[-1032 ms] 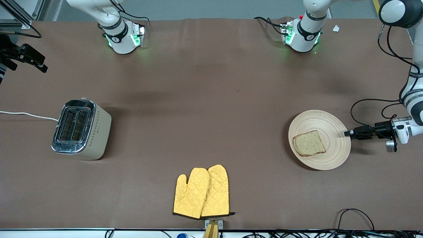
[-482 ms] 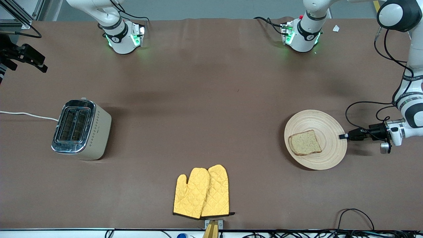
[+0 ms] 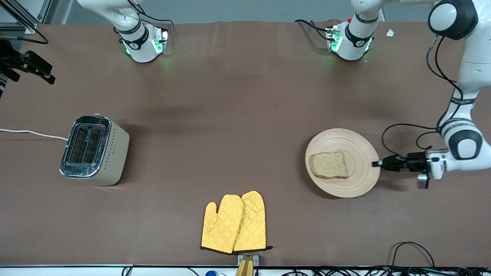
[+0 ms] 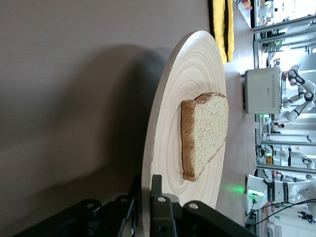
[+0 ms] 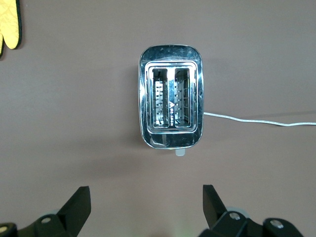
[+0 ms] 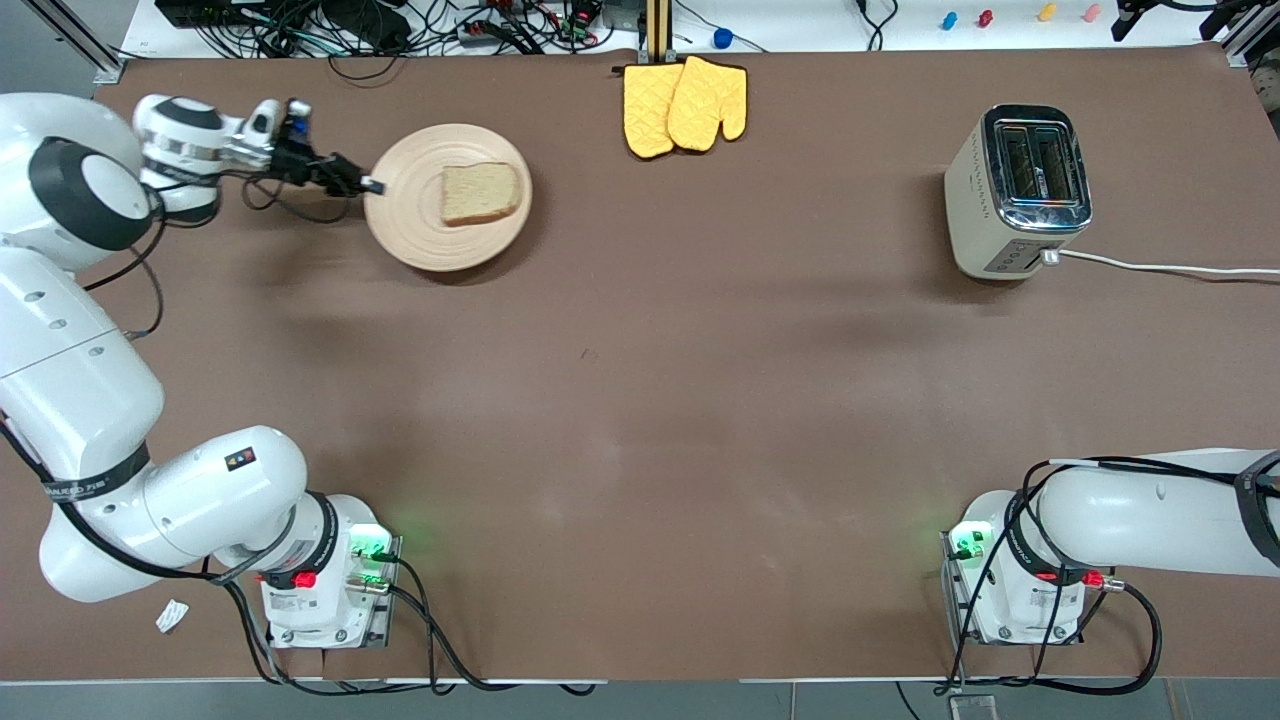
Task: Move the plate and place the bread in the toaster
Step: 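Grip the plate rim with the left gripper and slide it toward the toaster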
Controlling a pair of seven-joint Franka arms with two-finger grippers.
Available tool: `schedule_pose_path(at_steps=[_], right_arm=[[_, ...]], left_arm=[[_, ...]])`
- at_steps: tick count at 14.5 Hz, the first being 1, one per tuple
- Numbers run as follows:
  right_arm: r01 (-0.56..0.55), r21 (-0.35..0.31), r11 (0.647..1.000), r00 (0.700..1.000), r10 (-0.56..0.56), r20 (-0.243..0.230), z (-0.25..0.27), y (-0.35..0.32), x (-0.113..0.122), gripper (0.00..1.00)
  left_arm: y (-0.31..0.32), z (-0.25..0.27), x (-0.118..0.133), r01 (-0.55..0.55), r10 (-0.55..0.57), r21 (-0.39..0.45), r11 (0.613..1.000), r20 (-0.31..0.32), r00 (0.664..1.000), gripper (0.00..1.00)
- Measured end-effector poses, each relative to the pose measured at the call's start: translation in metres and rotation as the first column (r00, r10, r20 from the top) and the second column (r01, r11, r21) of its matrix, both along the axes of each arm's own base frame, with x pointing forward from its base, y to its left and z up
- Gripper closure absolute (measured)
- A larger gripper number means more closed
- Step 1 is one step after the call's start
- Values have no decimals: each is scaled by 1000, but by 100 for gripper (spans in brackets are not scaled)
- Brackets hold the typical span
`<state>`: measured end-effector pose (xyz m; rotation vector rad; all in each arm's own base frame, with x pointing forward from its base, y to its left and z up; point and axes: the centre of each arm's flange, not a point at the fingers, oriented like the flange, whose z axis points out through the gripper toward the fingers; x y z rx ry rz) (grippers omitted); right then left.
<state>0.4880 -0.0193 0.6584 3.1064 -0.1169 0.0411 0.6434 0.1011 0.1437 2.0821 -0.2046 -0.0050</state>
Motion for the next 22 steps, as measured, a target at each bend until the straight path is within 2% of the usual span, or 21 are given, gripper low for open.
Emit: schedule_pose_path(at_steps=[5,8,12,17,22], right_arm=[[0,0,1000,1000,0,0,0,0,0,0],[0,0,1000,1000,0,0,0,0,0,0],[0,0,1000,1000,0,0,0,0,0,0],[0,0,1000,1000,0,0,0,0,0,0],[1,0,1000,1000,-1,0,0,-1,0,0]], left_arm=[[-124,28,20,51,-54,-28,998,-137,989,90],[-189,38,27,62,-60,13,998,-126,990,90],[-263,30,22,7,-8,-7,1000,-120,993,90],[-341,5,1,-94,95,13,995,-127,987,90],[-388,-9,-23,-112,112,10,994,-164,980,90]])
